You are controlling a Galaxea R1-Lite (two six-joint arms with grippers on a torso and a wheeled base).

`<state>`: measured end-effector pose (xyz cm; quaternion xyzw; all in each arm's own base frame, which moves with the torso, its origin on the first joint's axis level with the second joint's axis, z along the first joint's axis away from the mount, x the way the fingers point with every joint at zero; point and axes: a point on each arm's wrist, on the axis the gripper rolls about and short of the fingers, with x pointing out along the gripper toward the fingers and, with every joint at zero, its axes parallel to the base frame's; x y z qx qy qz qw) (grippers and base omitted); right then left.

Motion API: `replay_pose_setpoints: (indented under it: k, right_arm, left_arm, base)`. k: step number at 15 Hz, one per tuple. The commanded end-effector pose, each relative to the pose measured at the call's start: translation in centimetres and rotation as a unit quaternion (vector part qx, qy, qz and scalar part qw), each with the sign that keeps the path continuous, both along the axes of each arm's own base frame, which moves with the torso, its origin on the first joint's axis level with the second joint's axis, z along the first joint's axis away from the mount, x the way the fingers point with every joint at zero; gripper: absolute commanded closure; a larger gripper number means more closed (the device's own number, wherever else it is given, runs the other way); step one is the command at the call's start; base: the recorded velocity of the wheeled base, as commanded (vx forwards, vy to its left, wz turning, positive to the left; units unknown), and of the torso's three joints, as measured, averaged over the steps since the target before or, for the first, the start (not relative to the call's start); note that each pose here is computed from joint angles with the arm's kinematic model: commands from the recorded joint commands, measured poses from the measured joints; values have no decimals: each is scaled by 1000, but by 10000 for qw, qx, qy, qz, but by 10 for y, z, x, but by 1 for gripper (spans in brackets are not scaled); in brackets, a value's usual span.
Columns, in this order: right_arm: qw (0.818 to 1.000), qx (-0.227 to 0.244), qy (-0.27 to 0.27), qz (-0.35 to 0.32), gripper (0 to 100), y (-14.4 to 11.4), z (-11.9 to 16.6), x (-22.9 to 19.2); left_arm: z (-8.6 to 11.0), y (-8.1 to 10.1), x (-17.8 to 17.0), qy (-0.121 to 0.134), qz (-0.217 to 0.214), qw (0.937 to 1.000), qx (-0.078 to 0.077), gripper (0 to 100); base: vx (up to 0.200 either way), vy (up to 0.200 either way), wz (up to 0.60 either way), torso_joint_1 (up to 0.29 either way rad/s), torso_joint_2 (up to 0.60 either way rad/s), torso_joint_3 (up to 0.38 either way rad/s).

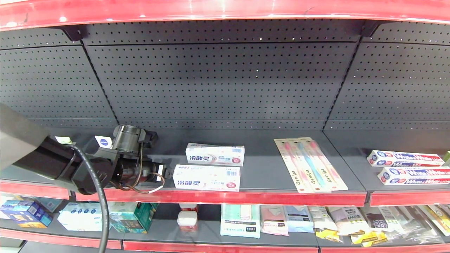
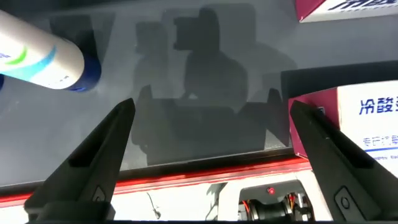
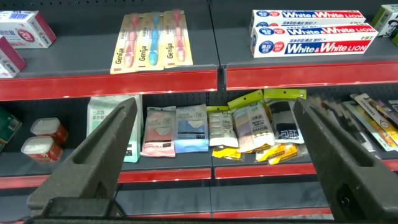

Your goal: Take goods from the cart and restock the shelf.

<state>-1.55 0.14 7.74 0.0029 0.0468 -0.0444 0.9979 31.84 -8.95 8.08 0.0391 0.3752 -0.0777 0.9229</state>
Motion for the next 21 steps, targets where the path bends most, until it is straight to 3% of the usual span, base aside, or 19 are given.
replay_pose_setpoints:
  k: [1,21]
  right_arm:
    - [10000,0,6,0,0,0,0,0]
    - [10000,0,6,0,0,0,0,0]
  left_arm:
    - [1,0,0,-12,-3,10000,-2,0]
    - [-1,-9,4,-78,-92,9999,-22,0]
  base:
    - [0,0,0,0,0,0]
    - [0,0,0,0,0,0]
